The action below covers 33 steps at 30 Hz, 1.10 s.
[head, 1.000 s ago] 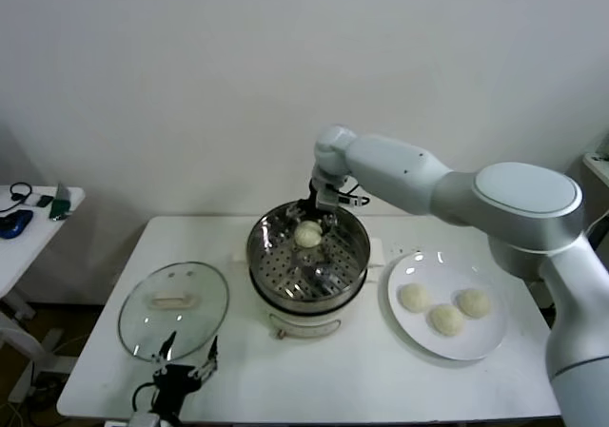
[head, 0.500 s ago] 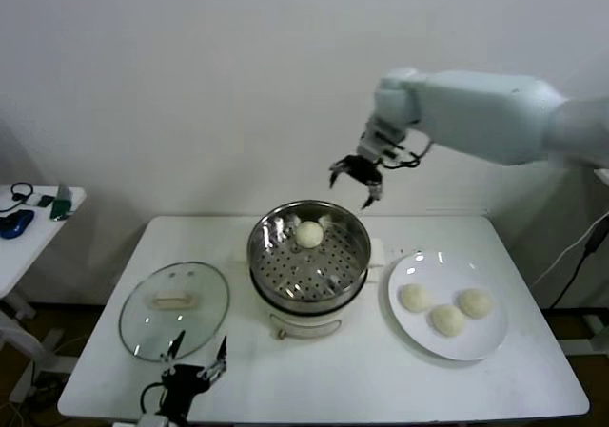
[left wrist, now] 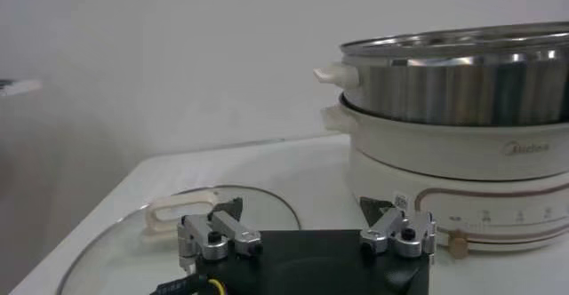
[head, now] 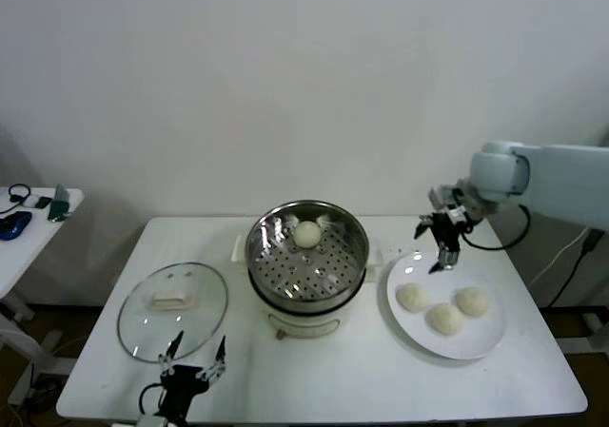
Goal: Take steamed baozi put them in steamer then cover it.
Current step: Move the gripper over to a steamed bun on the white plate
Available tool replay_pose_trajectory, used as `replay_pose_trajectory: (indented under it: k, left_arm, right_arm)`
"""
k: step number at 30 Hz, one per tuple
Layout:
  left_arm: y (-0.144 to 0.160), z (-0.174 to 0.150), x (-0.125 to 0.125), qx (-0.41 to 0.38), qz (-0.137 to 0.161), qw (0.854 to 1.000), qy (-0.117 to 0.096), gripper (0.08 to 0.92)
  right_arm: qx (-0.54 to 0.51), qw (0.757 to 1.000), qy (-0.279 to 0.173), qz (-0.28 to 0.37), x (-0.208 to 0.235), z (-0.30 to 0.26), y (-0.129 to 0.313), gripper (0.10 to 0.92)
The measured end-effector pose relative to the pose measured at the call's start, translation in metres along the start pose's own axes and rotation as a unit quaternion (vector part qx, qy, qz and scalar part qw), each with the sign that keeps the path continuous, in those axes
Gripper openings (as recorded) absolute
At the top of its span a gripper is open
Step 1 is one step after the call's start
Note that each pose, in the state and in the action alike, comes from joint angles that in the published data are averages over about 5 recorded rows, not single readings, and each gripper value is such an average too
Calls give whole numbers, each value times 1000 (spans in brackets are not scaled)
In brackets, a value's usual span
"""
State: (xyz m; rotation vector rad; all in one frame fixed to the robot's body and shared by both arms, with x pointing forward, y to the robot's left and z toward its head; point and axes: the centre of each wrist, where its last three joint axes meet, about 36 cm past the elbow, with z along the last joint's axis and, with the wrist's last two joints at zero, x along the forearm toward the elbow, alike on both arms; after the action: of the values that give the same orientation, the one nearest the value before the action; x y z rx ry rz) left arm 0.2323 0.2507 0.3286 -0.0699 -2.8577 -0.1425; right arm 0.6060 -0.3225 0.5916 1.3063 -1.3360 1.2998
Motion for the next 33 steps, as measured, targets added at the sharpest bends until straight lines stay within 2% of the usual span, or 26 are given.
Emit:
replay_pose_trajectory:
  k: [12,24,33]
  left_arm:
    - [0,7,4,4,-9,1000,7,823]
    - [1,13,7,4,-12,1000,14,823]
    - [1,13,8,1,-14,1000,14,823]
  right_arm:
    - [-17,999,34,-3,-77,4,-2,823]
    - [-25,999,44,0,-126,-3,-4,821]
    - [-31,999,38,8,-134,-3,-5,721]
